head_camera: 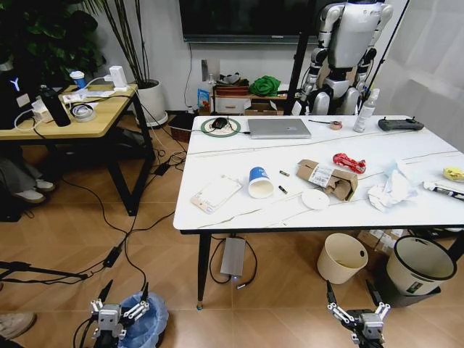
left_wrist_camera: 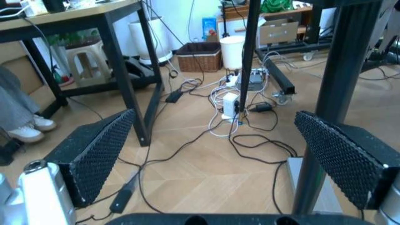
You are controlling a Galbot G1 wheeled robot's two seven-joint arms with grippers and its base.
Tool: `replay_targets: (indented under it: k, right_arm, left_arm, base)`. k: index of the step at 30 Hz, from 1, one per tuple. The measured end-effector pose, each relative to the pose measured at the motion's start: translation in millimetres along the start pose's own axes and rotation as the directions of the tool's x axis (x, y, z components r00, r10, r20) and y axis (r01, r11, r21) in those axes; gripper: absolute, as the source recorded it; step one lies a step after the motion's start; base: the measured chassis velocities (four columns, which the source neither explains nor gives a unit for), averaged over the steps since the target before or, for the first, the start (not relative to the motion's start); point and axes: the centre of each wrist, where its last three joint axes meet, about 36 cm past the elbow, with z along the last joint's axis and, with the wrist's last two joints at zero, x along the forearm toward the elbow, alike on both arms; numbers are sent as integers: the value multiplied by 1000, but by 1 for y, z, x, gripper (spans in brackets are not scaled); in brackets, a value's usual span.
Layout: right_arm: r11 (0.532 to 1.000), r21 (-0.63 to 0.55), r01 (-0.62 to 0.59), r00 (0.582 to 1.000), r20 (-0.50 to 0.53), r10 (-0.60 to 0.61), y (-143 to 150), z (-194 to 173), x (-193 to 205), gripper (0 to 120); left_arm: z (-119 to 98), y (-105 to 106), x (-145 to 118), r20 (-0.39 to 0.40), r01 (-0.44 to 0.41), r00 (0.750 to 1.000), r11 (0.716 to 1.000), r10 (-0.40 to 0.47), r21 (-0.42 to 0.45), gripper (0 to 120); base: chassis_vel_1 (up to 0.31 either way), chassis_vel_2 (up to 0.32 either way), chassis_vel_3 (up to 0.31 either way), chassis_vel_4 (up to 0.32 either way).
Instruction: Pick up the trash bin and place the trash from the table into it.
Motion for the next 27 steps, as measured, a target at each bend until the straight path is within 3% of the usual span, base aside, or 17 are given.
replay_targets:
  k: [27]
  right_arm:
    - [1000, -14, 3, 1000, 5, -3, 5, 4, -5, 100]
  left_arm:
    - [3, -6, 7, -16, -10, 1000, 1000, 10, 25, 100]
  base:
    - [0, 0, 0, 0]
